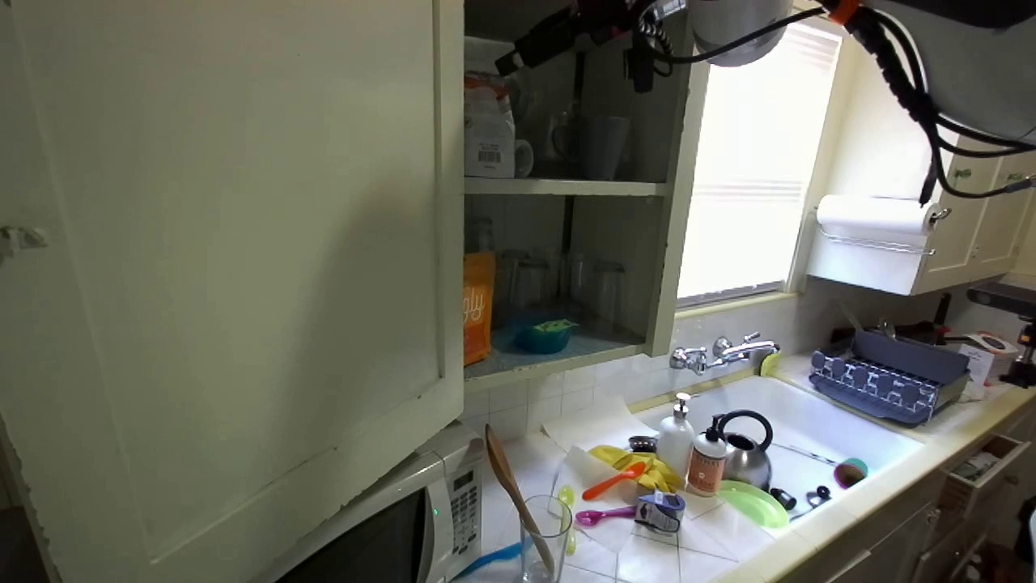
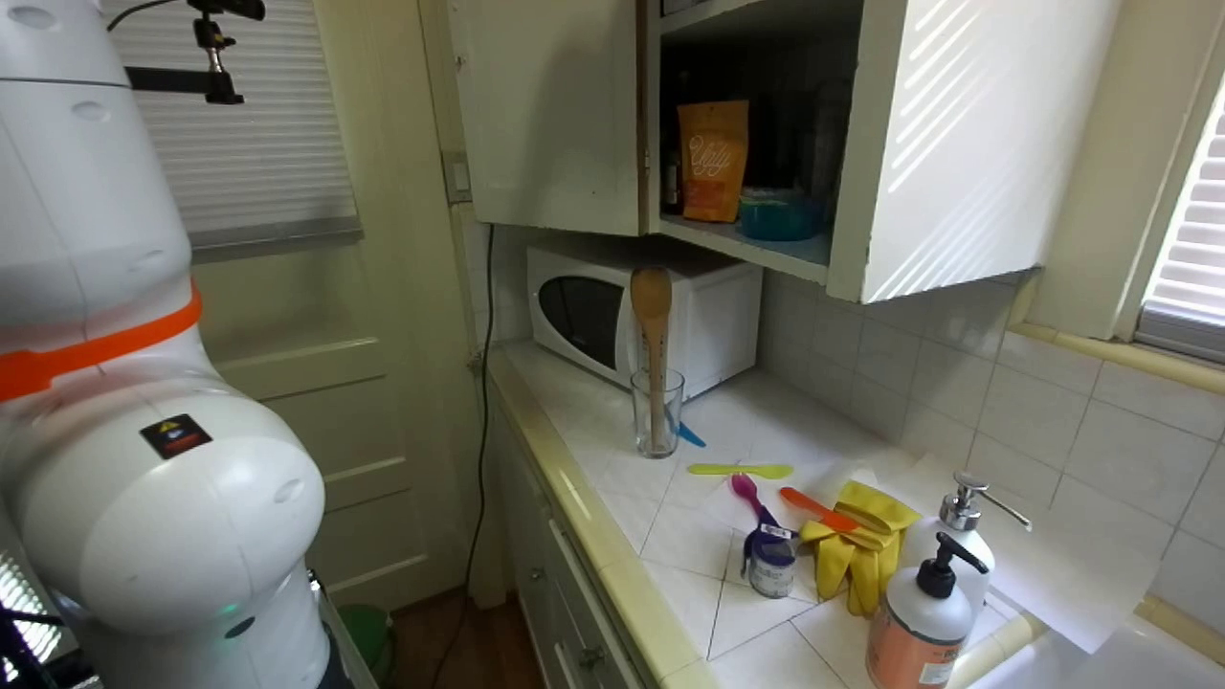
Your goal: Remove the white and blue packet from the open cabinet and put it on the counter.
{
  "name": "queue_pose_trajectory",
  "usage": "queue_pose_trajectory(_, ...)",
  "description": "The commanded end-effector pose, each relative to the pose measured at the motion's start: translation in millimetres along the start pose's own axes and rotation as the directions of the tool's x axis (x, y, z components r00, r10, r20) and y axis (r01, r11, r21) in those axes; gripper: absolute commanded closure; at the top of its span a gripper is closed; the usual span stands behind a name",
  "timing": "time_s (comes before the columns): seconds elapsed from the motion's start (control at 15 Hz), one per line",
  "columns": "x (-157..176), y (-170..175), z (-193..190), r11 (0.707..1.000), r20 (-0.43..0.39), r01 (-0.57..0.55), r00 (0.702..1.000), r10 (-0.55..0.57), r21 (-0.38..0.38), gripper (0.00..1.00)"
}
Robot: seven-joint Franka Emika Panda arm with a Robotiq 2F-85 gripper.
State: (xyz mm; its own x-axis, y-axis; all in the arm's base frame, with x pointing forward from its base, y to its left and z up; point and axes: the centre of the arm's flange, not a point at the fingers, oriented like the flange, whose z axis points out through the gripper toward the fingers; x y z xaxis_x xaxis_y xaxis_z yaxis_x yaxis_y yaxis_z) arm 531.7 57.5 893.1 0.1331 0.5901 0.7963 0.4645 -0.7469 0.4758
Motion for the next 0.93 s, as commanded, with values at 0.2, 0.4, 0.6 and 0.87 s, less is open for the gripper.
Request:
queue_pose_trajectory(0.2,-13.5,3.3,5.1,0.998,-0.051,-0.025,0.998,0.028,0.059,0.79)
queue_pose_trajectory(0.4,-14.8,3.7,2.0,0.994,-0.081,-0.059,0.995,0.067,0.090,1.00)
queue_pose_trajectory(0.6,-13.9,1.7,-8.1,0.991,-0.075,-0.087,0.993,0.094,0.098,0.97)
queue_pose_trajectory(0.87,-11.9,-4.7,-35.3,0.990,-0.055,-0.095,0.993,0.102,0.106,0.98)
